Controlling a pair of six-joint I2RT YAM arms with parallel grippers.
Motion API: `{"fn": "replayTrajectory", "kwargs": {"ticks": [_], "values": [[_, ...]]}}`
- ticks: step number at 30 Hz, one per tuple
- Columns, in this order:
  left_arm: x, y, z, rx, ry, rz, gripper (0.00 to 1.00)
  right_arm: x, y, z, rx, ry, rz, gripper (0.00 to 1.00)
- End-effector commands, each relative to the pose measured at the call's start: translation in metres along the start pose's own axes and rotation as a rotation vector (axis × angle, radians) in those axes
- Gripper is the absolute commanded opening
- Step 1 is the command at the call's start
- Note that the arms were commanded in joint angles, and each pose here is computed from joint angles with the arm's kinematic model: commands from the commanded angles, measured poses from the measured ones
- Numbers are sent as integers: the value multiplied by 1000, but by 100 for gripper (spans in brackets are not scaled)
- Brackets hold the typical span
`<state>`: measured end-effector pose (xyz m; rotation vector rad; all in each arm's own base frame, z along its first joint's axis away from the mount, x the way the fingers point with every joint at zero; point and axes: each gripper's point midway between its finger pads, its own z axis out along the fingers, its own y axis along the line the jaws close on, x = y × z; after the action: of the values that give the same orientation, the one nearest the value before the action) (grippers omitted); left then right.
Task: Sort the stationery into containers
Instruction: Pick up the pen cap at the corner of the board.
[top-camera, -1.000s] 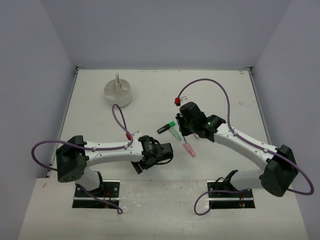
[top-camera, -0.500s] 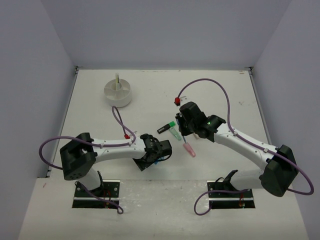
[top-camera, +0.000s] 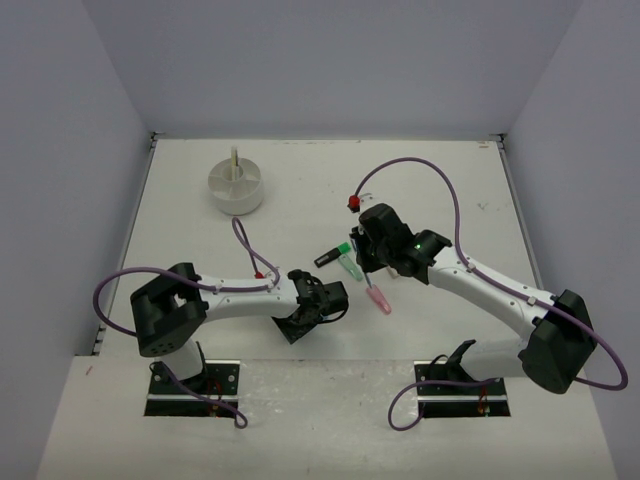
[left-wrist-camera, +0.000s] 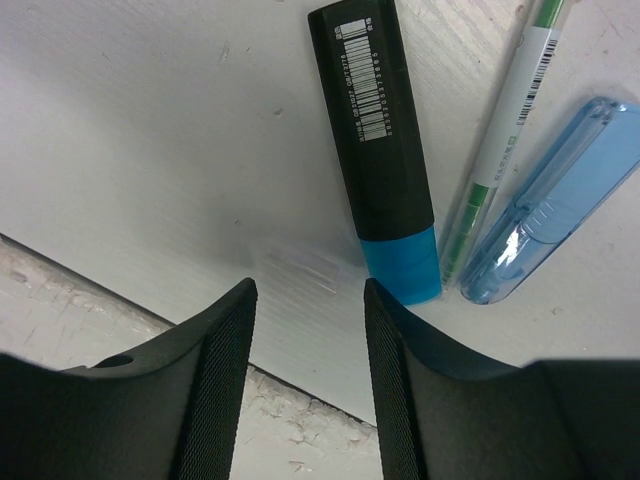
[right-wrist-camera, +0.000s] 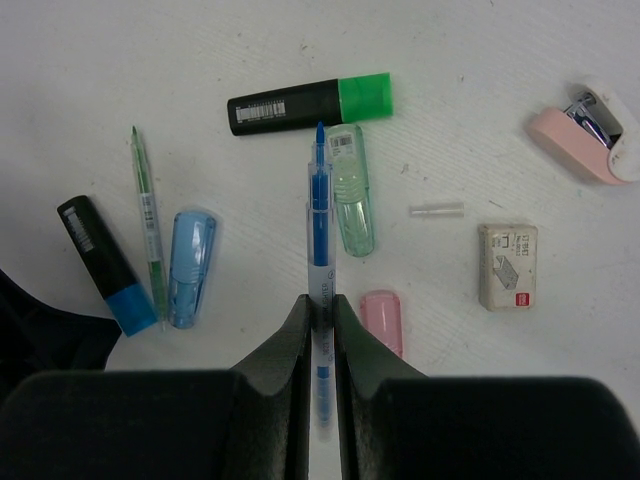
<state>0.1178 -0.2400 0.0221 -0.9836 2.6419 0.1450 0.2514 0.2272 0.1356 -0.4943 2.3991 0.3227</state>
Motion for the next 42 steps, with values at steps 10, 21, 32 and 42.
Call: {"fn": "replayTrajectory", "kwargs": {"ticks": [10,21,32,42], "values": [[-3,-7,10,-8,-14,-269,42,-6,7,-4,-40,-30,-19,0],[2,2,18,-44,-4,-248,34,-6,7,-6,-41,-33,-22,0],[-3,29,25,-55,1,-236,32,-6,9,-4,-50,-26,-26,0],[-4,46,37,-44,5,-191,17,-5,10,-3,-52,-19,-32,0]]}}
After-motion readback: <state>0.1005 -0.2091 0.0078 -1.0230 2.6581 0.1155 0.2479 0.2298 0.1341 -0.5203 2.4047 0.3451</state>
